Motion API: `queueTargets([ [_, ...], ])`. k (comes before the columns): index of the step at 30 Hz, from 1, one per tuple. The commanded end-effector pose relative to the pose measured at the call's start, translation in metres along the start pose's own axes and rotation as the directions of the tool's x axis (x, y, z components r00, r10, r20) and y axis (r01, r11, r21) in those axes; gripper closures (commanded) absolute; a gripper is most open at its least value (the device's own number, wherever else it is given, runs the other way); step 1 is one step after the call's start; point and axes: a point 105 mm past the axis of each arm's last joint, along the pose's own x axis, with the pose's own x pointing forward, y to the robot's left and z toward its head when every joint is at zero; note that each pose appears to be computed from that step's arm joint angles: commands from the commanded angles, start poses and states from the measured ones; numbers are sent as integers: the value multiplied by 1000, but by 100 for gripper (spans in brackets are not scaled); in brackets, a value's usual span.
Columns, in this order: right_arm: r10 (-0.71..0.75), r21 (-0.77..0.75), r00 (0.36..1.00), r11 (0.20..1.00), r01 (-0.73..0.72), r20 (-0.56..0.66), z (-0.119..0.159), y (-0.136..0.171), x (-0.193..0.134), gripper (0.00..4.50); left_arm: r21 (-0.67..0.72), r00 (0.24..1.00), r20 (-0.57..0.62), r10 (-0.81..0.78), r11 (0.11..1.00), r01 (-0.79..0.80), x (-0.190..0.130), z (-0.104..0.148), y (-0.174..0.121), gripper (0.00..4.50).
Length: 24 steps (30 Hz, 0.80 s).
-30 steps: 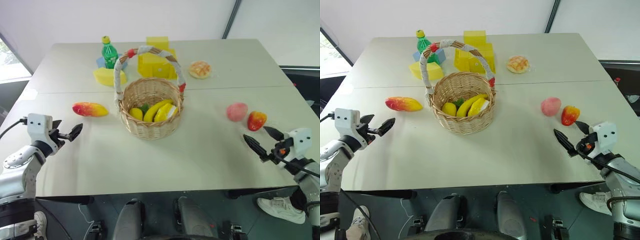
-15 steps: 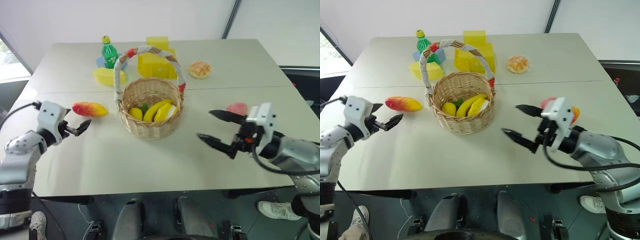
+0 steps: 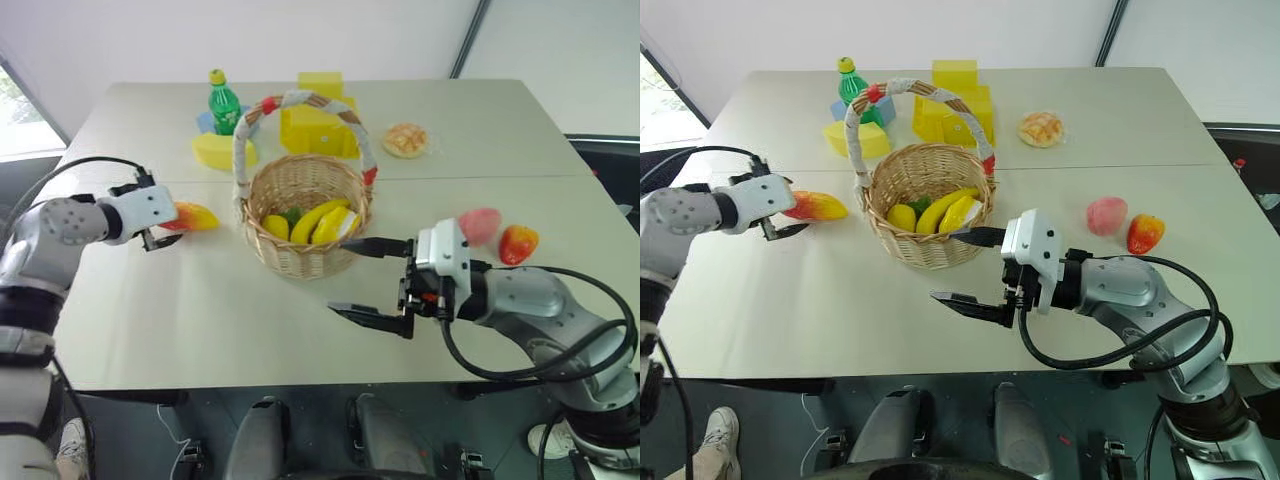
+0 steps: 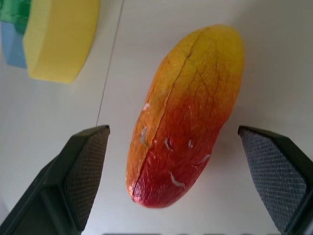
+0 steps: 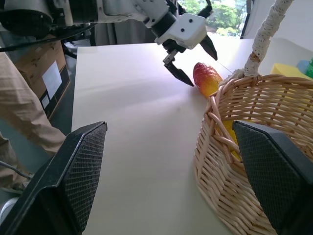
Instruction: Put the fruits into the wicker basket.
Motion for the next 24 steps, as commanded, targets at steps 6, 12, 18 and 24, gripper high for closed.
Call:
queueTargets([
  [6, -28, -45, 999, 999, 29, 31, 5, 2, 3, 8, 80, 1000, -27, 7, 997, -4, 19, 2, 11, 25],
  [12, -38, -47, 999, 998, 39, 33, 5, 2, 3, 0, 75, 1000, -12, 7, 997, -6, 17, -1, 11, 275],
  [18, -43, -60, 999, 997, 44, 28, 5, -1, 1, 0, -180, 982, 113, 152, 975, -130, -17, 6, 45, 285],
  [24, -72, -88, 997, 993, 73, 9, 6, -16, -8, 0, -462, 794, 563, 230, 884, 71, -106, 81, 47, 285],
])
